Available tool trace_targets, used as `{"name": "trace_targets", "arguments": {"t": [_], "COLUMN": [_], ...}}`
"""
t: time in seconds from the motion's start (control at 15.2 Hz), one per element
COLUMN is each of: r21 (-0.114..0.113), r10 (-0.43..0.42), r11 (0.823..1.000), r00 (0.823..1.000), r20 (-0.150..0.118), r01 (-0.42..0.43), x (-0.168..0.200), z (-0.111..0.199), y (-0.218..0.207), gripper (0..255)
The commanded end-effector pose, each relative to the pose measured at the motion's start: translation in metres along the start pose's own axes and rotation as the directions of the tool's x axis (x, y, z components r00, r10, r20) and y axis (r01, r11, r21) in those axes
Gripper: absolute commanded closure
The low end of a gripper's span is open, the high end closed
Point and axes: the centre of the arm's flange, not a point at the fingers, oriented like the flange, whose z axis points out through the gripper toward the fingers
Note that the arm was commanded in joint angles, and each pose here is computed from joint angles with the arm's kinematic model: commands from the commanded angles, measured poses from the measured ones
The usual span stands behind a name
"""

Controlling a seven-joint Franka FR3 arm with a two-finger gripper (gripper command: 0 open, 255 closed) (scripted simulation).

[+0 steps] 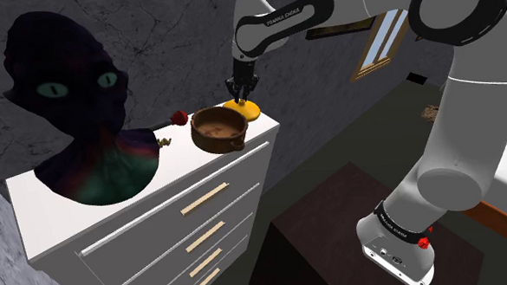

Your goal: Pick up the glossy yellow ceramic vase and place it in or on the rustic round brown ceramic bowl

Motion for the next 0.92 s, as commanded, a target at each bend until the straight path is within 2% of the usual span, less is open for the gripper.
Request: {"name": "trace_targets", "arguments": {"t": [0.0, 0.86], "r21": [0.0, 0.0], "r10": [0.0, 0.0], "r11": [1.0, 1.0], "r00": [1.0, 1.0], "r20": [0.001, 0.001], "r01": [0.0, 0.0], "x": [0.0, 0.002], "z": [0.001, -0.063], "y": [0.0, 0.003], "gripper": [255, 255]}}
